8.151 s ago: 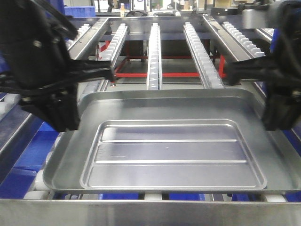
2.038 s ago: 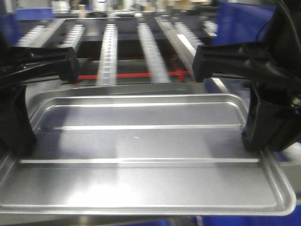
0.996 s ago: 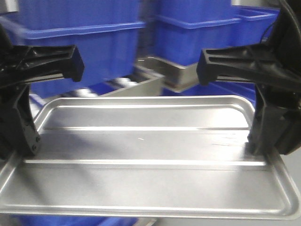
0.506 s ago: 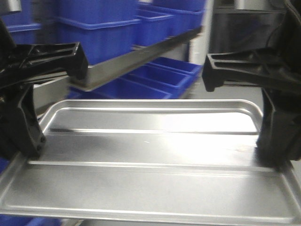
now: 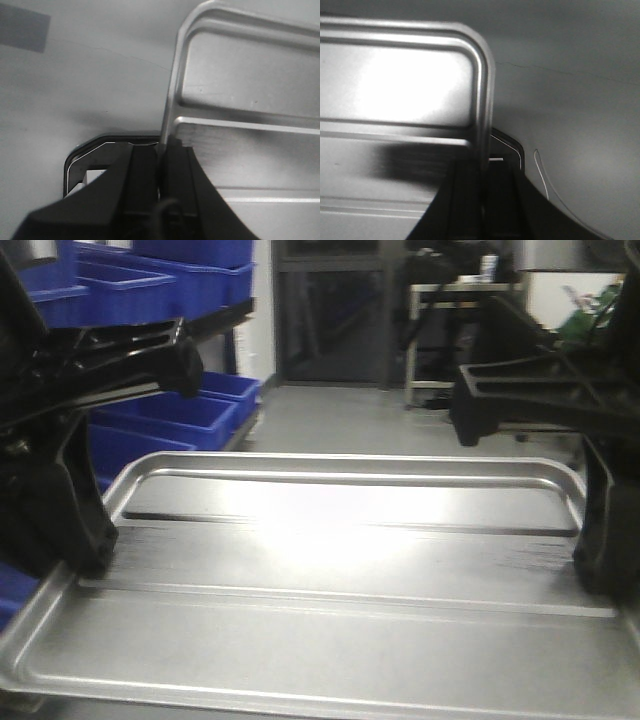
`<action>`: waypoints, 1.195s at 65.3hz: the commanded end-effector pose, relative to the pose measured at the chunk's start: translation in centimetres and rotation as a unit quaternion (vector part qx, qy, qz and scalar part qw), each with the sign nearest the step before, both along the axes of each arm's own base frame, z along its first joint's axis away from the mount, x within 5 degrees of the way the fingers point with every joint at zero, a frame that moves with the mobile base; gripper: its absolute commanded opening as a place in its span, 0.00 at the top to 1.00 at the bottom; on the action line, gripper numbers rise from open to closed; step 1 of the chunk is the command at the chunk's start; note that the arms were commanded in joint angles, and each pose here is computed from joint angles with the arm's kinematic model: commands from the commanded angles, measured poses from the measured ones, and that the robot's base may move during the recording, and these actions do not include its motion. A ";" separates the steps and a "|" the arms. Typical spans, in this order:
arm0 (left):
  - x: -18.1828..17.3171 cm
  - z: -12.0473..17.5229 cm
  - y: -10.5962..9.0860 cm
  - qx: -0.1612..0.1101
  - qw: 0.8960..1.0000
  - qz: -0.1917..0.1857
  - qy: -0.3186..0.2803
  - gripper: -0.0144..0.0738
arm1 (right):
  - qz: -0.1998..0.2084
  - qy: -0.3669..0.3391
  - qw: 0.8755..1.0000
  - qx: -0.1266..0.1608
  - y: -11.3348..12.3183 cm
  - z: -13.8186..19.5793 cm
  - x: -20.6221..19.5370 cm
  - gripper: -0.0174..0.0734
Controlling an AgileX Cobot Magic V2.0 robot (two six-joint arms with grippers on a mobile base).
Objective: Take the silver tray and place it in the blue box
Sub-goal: 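Hold the tray in both grippers while the base turns away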
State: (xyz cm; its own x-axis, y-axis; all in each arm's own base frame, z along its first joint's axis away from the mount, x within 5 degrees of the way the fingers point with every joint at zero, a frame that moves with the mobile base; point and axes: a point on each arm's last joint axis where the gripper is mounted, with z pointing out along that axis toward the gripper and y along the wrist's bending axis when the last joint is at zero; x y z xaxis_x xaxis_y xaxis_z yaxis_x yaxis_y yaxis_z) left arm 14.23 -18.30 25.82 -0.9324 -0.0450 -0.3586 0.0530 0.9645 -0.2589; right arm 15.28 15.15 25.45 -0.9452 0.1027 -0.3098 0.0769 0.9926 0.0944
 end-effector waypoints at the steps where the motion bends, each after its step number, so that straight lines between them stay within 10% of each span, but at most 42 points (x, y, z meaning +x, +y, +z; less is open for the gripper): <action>1: 0.3 1.3 0.5 -0.001 1.000 0.013 -0.026 0.95 | -0.003 0.004 0.999 -0.039 -1.0 0.9 -0.4 0.74; 78: 0.3 1.3 0.5 -0.001 1.000 0.013 -0.026 0.95 | -0.006 0.011 0.999 -0.049 -1.2 0.9 -0.5 0.74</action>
